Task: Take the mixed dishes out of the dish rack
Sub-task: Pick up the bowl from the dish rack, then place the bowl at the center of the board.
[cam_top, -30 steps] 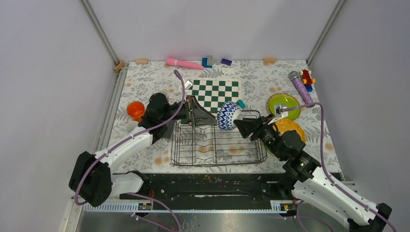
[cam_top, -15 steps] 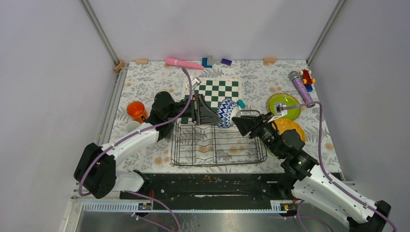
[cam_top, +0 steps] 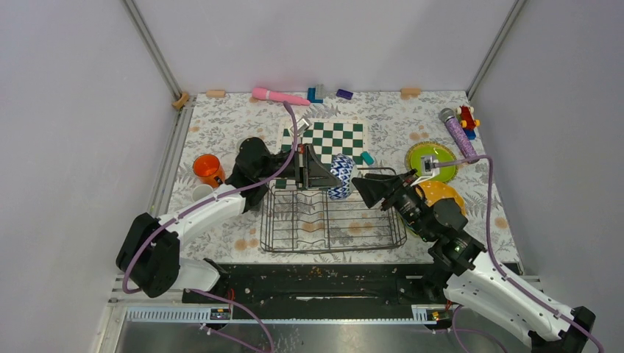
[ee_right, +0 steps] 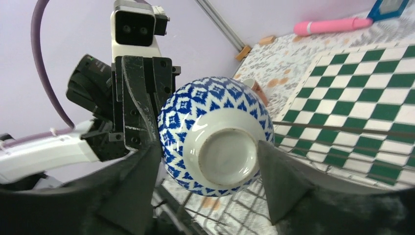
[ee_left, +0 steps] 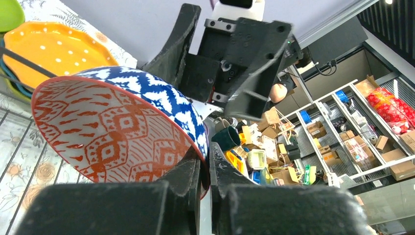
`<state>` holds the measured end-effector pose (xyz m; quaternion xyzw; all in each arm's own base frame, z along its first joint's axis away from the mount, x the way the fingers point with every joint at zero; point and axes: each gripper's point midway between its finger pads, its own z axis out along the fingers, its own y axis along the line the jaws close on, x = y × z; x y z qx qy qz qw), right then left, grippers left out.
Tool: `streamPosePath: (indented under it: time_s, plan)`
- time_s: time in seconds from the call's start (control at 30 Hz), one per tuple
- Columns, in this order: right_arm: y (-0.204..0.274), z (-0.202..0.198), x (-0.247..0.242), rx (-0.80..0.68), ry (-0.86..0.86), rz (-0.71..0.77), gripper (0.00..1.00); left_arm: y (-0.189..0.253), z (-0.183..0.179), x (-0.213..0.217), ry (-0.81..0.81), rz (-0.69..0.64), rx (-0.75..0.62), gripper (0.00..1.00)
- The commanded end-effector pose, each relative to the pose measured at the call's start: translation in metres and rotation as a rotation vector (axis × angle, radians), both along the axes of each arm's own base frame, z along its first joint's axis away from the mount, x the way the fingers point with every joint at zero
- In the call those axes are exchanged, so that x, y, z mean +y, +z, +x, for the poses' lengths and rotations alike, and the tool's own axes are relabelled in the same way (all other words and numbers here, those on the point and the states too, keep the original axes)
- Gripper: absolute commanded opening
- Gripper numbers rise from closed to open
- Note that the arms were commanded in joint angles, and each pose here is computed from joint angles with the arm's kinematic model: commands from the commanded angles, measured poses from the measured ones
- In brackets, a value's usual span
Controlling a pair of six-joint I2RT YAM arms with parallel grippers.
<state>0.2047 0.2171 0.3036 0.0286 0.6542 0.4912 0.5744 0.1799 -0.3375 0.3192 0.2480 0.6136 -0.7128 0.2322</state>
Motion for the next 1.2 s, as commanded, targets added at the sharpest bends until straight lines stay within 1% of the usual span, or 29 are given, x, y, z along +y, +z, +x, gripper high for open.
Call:
streamPosePath:
  time_s: [0.0, 0.03, 0.1, 0.13, 0.27, 0.37, 0.47, 0.53, 0.63, 0.7, 0.83, 1.0, 1.17]
  plan:
    - [0.022, 0.001, -0.011, -0.077, -0.042, 0.038, 0.95, 0.027, 0.0, 0.001, 0.021, -0.04, -0.116, 0.0]
    - [0.022, 0.001, -0.015, -0.08, -0.059, 0.038, 0.99, 0.026, 0.002, 0.001, 0.039, -0.026, -0.121, 0.0]
    - [0.017, 0.003, -0.023, -0.076, -0.097, 0.027, 1.0, 0.022, 0.01, 0.002, 0.102, 0.016, -0.133, 0.0]
    - [0.016, 0.004, -0.027, -0.075, -0.116, 0.021, 1.0, 0.014, 0.016, 0.004, 0.143, 0.068, -0.133, 0.0]
    - [0.003, 0.008, -0.043, -0.064, -0.193, -0.042, 1.0, -0.001, 0.042, 0.025, 0.393, 0.244, -0.159, 0.0]
    - [-0.007, 0.011, -0.053, -0.046, -0.245, -0.107, 0.99, -0.013, 0.066, 0.057, 0.634, 0.38, -0.146, 0.0]
    - [-0.015, 0.014, -0.061, -0.036, -0.281, -0.165, 1.0, -0.028, 0.083, 0.101, 0.884, 0.526, -0.097, 0.0]
    - [-0.021, 0.016, -0.065, -0.027, -0.305, -0.199, 0.99, -0.036, 0.09, 0.133, 1.037, 0.619, -0.06, 0.0]
    - [-0.03, 0.019, -0.073, -0.015, -0.343, -0.251, 1.0, -0.052, 0.085, 0.173, 1.184, 0.757, -0.006, 0.0]
    - [-0.034, 0.02, -0.078, -0.01, -0.366, -0.275, 1.0, -0.06, 0.076, 0.192, 1.241, 0.815, 0.038, 0.0]
    - [-0.042, 0.021, -0.085, 0.0, -0.397, -0.313, 1.0, -0.075, 0.058, 0.221, 1.322, 0.89, 0.104, 0.0]
    - [-0.056, 0.023, -0.092, 0.032, -0.429, -0.373, 1.0, -0.11, 0.039, 0.248, 1.387, 1.022, 0.201, 0.0]
    - [-0.06, 0.026, -0.096, 0.036, -0.452, -0.408, 1.0, -0.139, 0.028, 0.255, 1.392, 1.104, 0.272, 0.0]
